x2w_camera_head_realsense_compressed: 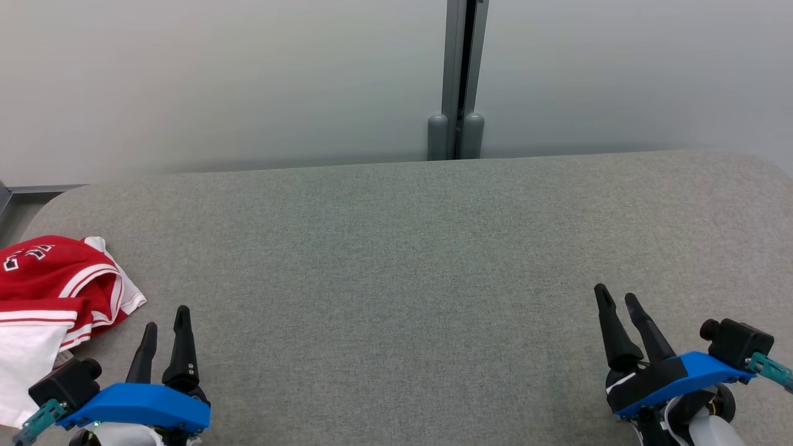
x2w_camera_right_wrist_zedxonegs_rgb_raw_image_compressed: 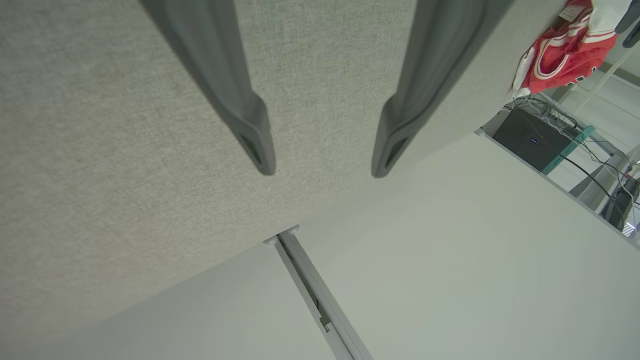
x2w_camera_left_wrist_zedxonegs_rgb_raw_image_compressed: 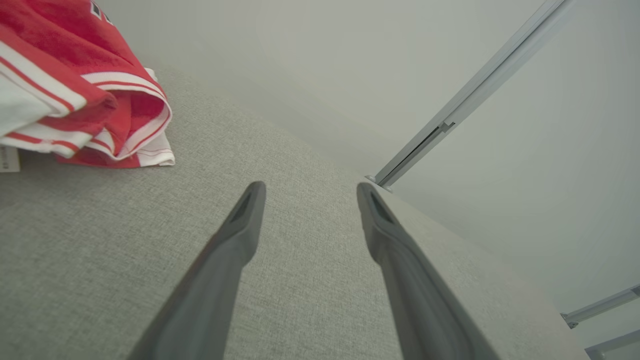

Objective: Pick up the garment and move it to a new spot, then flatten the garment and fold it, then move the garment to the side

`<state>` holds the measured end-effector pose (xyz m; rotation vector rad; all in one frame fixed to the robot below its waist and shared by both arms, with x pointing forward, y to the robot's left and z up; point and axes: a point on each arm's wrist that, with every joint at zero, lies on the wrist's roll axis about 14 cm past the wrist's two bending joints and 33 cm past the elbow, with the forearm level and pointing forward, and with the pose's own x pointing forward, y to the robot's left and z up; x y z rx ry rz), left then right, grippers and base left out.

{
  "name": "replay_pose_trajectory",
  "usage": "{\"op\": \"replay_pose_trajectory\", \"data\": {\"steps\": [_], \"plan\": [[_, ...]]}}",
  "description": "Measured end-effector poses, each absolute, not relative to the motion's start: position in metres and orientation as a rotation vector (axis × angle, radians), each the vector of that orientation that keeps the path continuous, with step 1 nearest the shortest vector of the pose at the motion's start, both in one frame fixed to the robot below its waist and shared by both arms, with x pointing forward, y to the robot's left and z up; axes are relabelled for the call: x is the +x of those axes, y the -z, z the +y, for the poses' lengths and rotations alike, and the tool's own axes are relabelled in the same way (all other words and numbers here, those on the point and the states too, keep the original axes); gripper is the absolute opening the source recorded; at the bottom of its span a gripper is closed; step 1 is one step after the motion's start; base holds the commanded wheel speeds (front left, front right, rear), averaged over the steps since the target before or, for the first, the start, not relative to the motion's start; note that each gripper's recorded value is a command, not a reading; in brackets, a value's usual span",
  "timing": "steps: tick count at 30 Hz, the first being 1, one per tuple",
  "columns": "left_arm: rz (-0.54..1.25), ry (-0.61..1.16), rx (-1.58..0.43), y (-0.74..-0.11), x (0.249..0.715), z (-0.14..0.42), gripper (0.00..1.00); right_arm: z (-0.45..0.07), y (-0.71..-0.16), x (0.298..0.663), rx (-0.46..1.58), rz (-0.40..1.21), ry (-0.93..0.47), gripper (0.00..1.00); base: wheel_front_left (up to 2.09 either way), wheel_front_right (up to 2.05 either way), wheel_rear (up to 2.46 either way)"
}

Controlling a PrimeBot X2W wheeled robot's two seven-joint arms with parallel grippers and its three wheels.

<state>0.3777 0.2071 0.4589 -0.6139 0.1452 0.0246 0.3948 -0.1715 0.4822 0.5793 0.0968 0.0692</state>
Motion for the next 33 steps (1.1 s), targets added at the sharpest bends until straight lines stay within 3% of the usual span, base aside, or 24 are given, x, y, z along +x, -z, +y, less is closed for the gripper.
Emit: {"op": "replay_pose_trajectory", "data": {"steps": [33], "plan": [[0.188,0.023,-0.271,-0.437,0.368,0.201,1.00,-0.165,-0.472,0.388,0.242,0.085,-0.104,1.00,0.00,0.00,0.00]]}}
